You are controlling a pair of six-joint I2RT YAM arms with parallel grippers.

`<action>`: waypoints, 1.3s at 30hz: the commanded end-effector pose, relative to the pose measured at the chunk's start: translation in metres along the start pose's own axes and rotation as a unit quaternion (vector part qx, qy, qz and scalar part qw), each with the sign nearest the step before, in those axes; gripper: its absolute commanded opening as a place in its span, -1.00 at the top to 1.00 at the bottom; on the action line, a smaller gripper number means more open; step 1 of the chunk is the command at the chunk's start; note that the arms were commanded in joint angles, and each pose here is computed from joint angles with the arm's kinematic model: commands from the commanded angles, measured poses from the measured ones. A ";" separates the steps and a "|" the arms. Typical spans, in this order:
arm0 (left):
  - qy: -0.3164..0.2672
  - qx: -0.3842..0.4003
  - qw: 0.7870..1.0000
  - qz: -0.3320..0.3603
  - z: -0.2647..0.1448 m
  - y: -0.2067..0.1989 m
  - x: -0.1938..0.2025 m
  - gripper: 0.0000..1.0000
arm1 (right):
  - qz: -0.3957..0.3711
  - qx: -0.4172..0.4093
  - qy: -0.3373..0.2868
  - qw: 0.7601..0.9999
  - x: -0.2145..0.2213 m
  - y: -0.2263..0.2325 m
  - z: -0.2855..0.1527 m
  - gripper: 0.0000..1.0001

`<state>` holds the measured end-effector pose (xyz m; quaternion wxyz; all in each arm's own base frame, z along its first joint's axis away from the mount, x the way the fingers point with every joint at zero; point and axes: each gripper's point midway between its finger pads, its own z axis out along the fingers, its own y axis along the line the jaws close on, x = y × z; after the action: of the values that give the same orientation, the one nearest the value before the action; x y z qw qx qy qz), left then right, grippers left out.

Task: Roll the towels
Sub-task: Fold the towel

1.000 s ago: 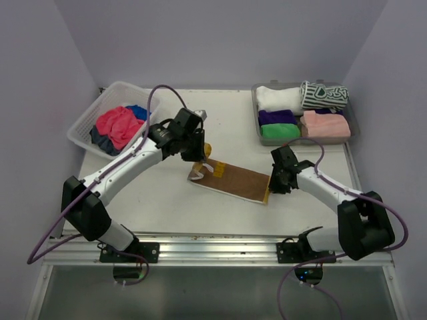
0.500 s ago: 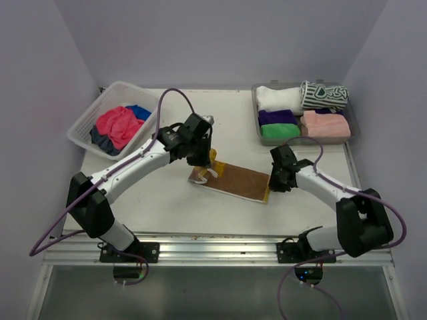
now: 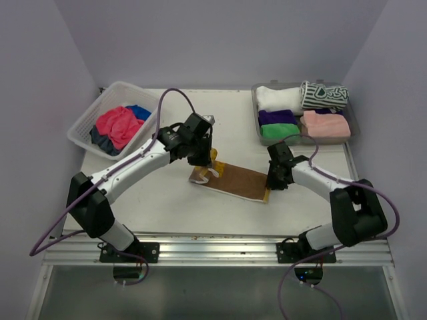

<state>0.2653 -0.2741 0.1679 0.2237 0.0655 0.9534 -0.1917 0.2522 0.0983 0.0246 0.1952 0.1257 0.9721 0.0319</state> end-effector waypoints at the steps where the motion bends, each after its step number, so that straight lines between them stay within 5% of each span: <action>1: -0.007 0.046 0.999 0.004 0.004 -0.025 -0.011 1.00 | -0.014 -0.011 0.012 1.000 0.001 0.007 0.015 0.53; 17: -0.007 0.036 0.999 -0.010 -0.008 -0.022 0.003 1.00 | -0.054 -0.050 0.014 0.997 -0.006 0.059 0.020 0.70; 39: 0.083 0.076 0.993 -0.022 0.091 -0.074 0.015 1.00 | -0.049 -0.080 0.025 0.995 -0.001 0.085 0.025 0.70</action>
<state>0.2666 -0.3547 0.0946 0.1236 0.0794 0.9634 -0.2243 0.2814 0.1745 0.0148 0.1875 0.0575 0.9760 0.0949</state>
